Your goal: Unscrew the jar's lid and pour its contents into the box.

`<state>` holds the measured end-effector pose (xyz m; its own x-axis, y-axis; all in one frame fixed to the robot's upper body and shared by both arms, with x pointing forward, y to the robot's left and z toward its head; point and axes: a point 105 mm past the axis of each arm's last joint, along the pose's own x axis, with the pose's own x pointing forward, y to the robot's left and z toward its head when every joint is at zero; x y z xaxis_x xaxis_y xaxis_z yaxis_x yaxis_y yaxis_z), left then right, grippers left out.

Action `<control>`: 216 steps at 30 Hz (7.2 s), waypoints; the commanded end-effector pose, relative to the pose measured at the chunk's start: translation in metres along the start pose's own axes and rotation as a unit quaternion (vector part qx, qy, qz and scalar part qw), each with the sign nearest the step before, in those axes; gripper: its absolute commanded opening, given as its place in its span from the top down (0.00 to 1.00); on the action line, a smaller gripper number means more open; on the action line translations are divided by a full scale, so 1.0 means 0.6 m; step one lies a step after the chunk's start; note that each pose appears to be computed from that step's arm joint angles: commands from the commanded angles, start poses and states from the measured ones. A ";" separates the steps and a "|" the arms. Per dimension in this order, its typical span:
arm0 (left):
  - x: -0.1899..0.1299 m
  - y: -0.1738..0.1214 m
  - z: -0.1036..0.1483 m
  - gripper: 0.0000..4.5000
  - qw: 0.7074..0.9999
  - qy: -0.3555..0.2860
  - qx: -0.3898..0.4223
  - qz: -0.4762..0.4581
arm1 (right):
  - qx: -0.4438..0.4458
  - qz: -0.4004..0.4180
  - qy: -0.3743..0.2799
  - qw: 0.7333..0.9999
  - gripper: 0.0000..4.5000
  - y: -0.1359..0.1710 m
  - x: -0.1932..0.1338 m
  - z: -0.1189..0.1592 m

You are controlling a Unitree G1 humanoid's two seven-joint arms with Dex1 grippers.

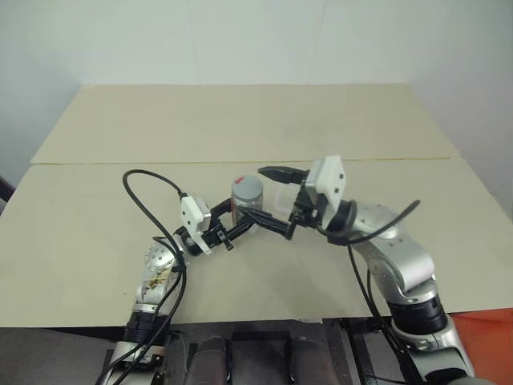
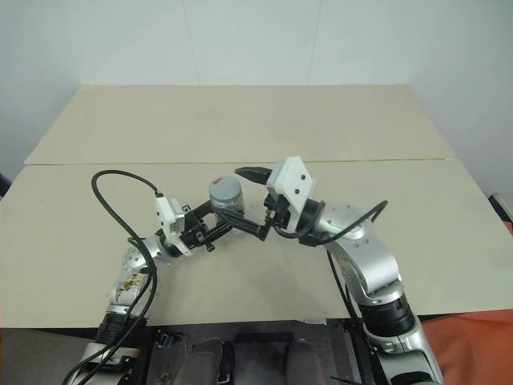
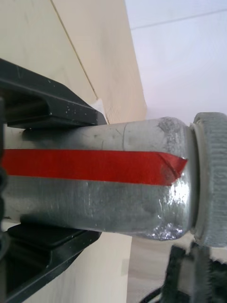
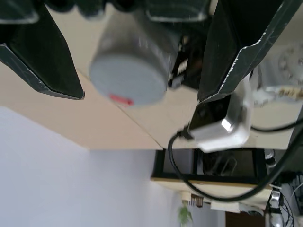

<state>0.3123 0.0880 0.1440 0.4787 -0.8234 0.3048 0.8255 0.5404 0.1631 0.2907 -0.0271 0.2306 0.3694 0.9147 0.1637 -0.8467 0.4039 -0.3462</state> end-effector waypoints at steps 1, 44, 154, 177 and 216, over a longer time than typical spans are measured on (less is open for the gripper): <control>0.008 -0.008 0.018 0.54 1.000 -0.021 0.020 -0.011 | -0.013 -0.018 -0.009 1.000 0.01 -0.014 0.019 0.009; 0.000 0.001 0.012 0.54 1.000 -0.017 0.025 -0.006 | -0.006 0.003 0.020 1.000 0.01 -0.001 -0.046 -0.006; 0.142 0.081 0.005 0.54 0.972 0.094 0.212 0.030 | -0.022 -0.287 0.328 0.900 0.01 -0.103 -0.272 -0.057; 0.277 0.090 0.016 0.54 0.483 0.084 0.861 -0.136 | -0.028 -0.281 0.276 0.919 0.01 -0.059 -0.253 -0.026; 0.247 0.116 -0.001 0.54 0.866 0.186 0.465 0.005 | -0.042 -0.287 0.282 0.914 0.01 -0.072 -0.249 -0.043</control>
<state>0.4459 0.0206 0.1705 0.7270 -0.6843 -0.0556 0.4682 0.4349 0.7692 0.2836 -0.1830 0.1874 0.9004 0.3904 -0.1920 -0.4350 0.8127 -0.3877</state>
